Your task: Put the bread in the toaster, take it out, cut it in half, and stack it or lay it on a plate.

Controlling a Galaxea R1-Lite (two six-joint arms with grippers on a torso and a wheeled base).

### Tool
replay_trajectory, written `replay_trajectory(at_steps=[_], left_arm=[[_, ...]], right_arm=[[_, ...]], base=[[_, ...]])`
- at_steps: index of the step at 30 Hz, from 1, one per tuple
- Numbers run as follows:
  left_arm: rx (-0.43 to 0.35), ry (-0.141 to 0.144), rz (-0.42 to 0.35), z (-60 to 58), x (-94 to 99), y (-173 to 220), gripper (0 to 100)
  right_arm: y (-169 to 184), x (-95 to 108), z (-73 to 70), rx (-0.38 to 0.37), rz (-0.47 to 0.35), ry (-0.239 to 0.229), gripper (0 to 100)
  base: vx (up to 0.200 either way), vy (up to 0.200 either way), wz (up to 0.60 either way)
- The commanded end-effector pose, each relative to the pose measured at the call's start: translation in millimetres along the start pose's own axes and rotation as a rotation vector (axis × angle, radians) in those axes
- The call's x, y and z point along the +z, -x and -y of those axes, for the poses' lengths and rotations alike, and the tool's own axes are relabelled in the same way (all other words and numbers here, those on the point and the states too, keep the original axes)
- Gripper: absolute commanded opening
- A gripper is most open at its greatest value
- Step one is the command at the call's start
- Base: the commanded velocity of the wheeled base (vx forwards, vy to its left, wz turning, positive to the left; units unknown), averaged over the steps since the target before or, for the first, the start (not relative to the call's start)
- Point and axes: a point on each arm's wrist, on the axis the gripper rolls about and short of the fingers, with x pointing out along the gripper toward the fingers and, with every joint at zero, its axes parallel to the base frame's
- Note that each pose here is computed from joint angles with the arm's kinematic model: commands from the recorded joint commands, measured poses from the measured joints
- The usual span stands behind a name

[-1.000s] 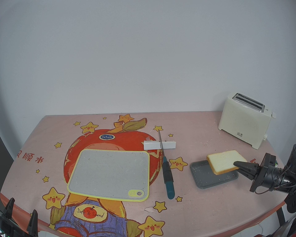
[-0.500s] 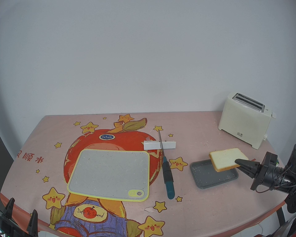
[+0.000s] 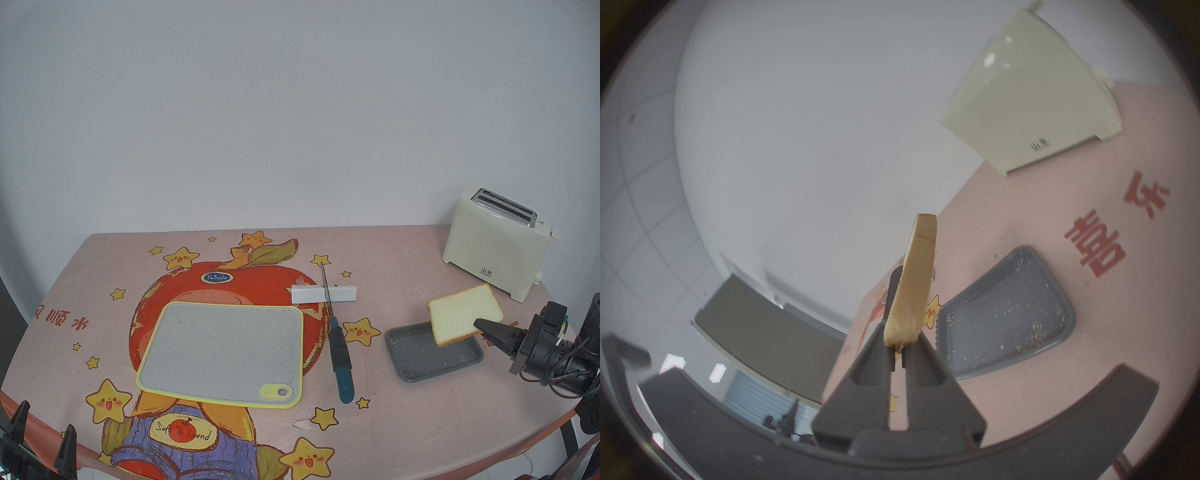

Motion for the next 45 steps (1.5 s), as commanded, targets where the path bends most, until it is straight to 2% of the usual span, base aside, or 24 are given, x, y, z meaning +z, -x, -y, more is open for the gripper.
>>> replay_trajectory(at_steps=[1, 2, 3, 4, 5, 6, 7, 8, 12, 13, 14, 15, 17, 23, 28, 32, 36, 38, 42, 45], left_arm=[[0.001, 0.0, -0.004, 0.0, -5.2, 0, 100], [0.001, 0.0, -0.004, 0.0, -5.2, 0, 100], [0.001, 0.0, -0.004, 0.0, -5.2, 0, 100], [0.001, 0.0, -0.004, 0.0, -5.2, 0, 100], [0.001, 0.0, -0.004, 0.0, -5.2, 0, 100], [0.001, 0.0, -0.004, 0.0, -5.2, 0, 100], [0.001, 0.0, -0.004, 0.0, -5.2, 0, 100], [0.001, 0.0, -0.004, 0.0, -5.2, 0, 100], [0.001, 0.0, -0.004, 0.0, -5.2, 0, 100], [0.001, 0.0, -0.004, 0.0, -5.2, 0, 100], [0.001, 0.0, -0.004, 0.0, -5.2, 0, 100], [0.001, 0.0, -0.004, 0.0, -5.2, 0, 100], [0.001, 0.0, -0.004, 0.0, -5.2, 0, 100], [0.001, 0.0, -0.004, 0.0, -5.2, 0, 100], [0.001, 0.0, -0.004, 0.0, -5.2, 0, 100], [0.001, 0.0, -0.004, 0.0, -5.2, 0, 100], [0.001, 0.0, -0.004, 0.0, -5.2, 0, 100], [0.001, 0.0, -0.004, 0.0, -5.2, 0, 100], [0.001, 0.0, -0.004, 0.0, -5.2, 0, 100], [0.001, 0.0, -0.004, 0.0, -5.2, 0, 100]], right_arm=[[0, -7, 3.2, -0.026, -0.028, 0.174, 0], [0, -6, 3.0, -0.026, -0.026, 0.187, 0], [0, -6, 2.8, -0.035, -0.013, 0.259, 0], [0, -6, 2.5, -0.044, -0.005, 0.302, 0], [0, -6, 2.5, -0.046, -0.003, 0.311, 0], [0, -6, 2.2, -0.056, 0.005, 0.364, 0], [0, -6, 2.2, -0.056, 0.005, 0.364, 0], [0, -7, 1.7, -0.066, 0.011, 0.433, 0], [-1, -7, 2.2, -0.078, 0.006, 0.615, 0], [-1, -7, 2.4, -0.079, 0.004, 0.64, 0], [-1, -7, 2.6, -0.08, 0.001, 0.685, 0], [-2, -7, 2.9, -0.08, 0.0, 0.689, 0], [-1, -6, 2.3, -0.077, 0.005, 0.732, 0], [-6, 3, -4.6, -0.051, 0.057, 0.778, 0], [-21, 22, -19.3, 0.0, 0.13, 0.834, 0], [-26, 22, -16.9, -0.005, 0.113, 0.841, 0], [-28, 19, -16.9, 0.006, 0.095, 0.916, 0], [-28, 19, -18.1, 0.023, 0.091, 0.931, 0], [-26, 28, -32.8, 0.066, 0.156, 0.967, 0], [-23, 39, -41.7, 0.068, 0.194, 0.967, 0]], base=[[0.0, 0.0, 0.0], [0.0, 0.0, 0.0], [0.0, 0.0, 0.0], [0.0, 0.0, 0.0], [0.0, 0.0, 0.0], [0.0, 0.0, 0.0], [0.0, 0.0, 0.0], [0.0, 0.0, 0.0], [0.0, 0.0, 0.0], [0.0, 0.0, 0.0], [0.0, 0.0, 0.0], [0.0, 0.0, 0.0], [0.0, 0.0, 0.0], [0.0, 0.0, 0.0], [0.0, 0.0, 0.0], [0.0, 0.0, 0.0], [0.0, 0.0, 0.0], [0.0, 0.0, 0.0], [0.0, 0.0, 0.0], [0.0, 0.0, 0.0]])
